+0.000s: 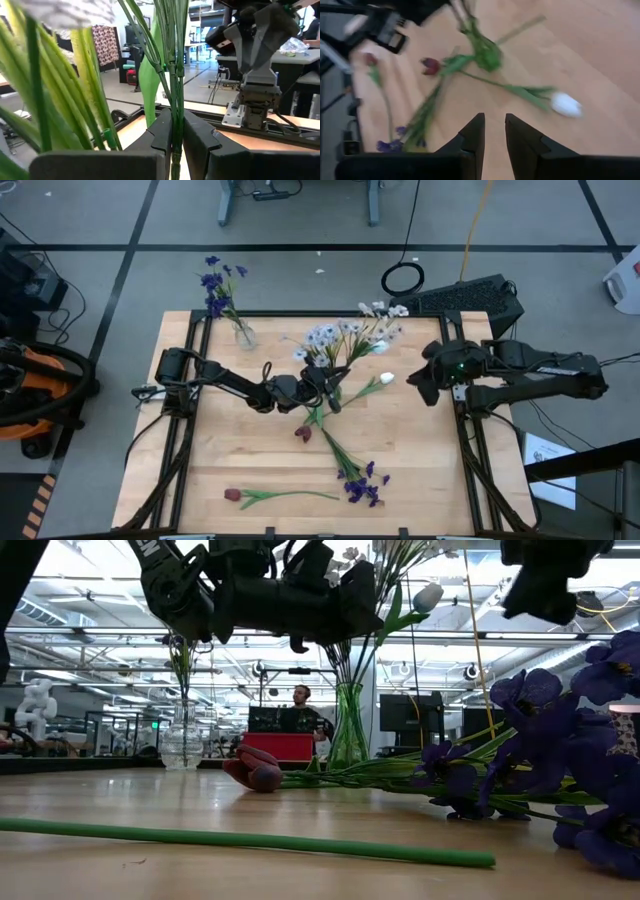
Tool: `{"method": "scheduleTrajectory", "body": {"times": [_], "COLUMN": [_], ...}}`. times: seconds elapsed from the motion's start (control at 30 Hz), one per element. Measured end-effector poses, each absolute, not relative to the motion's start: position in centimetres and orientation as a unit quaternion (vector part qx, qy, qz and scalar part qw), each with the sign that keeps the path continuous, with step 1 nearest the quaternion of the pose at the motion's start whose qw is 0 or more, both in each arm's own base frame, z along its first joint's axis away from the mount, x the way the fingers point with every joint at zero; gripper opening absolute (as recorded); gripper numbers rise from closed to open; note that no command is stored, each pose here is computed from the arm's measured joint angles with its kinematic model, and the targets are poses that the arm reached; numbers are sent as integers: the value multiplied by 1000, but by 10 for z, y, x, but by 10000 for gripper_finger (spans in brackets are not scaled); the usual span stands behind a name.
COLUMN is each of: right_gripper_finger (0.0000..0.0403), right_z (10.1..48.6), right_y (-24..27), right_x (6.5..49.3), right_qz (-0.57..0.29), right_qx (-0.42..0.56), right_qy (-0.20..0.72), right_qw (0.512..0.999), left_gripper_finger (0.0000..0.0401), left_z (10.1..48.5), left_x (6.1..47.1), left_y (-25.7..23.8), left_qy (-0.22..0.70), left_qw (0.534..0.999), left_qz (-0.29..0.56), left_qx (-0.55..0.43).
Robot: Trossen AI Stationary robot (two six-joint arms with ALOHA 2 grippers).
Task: Sort flowers into vase by color
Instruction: Put the white flowers into the green vase
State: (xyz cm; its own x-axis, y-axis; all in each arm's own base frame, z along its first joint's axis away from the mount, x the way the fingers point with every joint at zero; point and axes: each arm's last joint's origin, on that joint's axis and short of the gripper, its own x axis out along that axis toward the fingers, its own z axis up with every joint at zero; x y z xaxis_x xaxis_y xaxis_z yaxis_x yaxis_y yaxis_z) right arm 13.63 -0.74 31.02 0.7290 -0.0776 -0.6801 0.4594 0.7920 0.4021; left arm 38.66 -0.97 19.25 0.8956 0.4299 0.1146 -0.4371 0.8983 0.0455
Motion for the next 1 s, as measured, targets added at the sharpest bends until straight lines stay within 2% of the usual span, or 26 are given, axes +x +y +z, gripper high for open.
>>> {"method": "scheduleTrajectory", "body": {"times": [0.27, 0.43, 0.73, 0.87, 1.0], "right_gripper_finger": [26, 3, 2, 11, 26], "right_z": [281, 278, 278, 283, 280], "right_y": [12, 17, 19, 20, 20], "right_x": [173, 190, 211, 220, 227], "right_qz": [-59, -48, -80, -70, -70], "right_qx": [274, 248, 174, 172, 148], "right_qy": [236, 207, 153, 110, 107], "right_qw": [931, 945, 970, 976, 981], "left_gripper_finger": [41, 41, 41, 41, 41], "left_z": [195, 195, 195, 195, 195], "left_x": [387, 387, 386, 386, 386], "left_y": [-10, -12, -18, -19, -21], "left_qy": [-64, -64, -64, -63, -64], "left_qw": [975, 976, 977, 978, 978], "left_qz": [210, 207, 199, 197, 194], "left_qx": [33, 31, 32, 32, 32]}}
